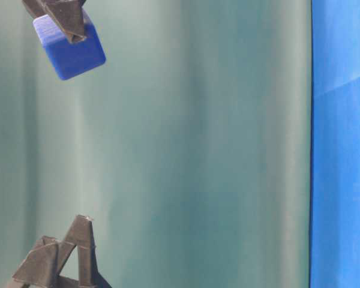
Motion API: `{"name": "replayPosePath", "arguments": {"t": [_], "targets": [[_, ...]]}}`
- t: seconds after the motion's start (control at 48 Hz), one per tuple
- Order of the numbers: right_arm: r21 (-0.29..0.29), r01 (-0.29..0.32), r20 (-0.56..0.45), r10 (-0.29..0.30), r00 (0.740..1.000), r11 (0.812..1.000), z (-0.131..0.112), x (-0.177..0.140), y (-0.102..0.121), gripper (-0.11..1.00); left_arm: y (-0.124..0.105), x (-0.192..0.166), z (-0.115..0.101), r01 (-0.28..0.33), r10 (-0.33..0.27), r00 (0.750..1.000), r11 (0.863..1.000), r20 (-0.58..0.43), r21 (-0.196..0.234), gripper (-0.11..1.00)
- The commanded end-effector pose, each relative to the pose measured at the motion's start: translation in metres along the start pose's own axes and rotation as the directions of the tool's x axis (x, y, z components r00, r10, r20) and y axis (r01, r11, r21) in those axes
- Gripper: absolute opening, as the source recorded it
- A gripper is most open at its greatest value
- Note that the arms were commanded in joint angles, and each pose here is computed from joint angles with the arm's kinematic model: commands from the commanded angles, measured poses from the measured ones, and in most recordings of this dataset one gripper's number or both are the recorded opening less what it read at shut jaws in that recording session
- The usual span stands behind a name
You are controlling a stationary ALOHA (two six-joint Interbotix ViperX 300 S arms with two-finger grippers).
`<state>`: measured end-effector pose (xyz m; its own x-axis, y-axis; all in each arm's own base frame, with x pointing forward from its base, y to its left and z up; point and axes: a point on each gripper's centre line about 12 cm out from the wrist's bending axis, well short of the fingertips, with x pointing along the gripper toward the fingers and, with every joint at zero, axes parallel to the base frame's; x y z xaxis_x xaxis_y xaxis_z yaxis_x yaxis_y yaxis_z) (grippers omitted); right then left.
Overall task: Handover the blue block to the right arm after grasping it with the left arm, then place it in the designated position.
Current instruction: 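Carry the cube with the right gripper toward the table centre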
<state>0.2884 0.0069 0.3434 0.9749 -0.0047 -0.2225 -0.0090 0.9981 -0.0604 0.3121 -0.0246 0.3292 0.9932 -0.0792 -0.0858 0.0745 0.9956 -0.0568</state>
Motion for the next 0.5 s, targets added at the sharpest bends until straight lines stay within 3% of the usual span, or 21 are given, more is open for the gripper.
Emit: {"name": "replayPosePath", "arguments": {"t": [0.0, 0.479], "targets": [[0.007, -0.003, 0.023, 0.003, 1.000, 1.000, 0.0070, -0.0022, 0.0002, 0.47, -0.0010, 0.0001, 0.0088, 0.003, -0.003, 1.000, 1.000, 0.027, 0.003, 0.93], [0.006, -0.004, 0.023, 0.004, 1.000, 1.000, 0.0073, -0.0018, 0.0007, 0.47, -0.0010, 0.0001, 0.0088, 0.003, -0.003, 1.000, 1.000, 0.027, 0.003, 0.93]]}}
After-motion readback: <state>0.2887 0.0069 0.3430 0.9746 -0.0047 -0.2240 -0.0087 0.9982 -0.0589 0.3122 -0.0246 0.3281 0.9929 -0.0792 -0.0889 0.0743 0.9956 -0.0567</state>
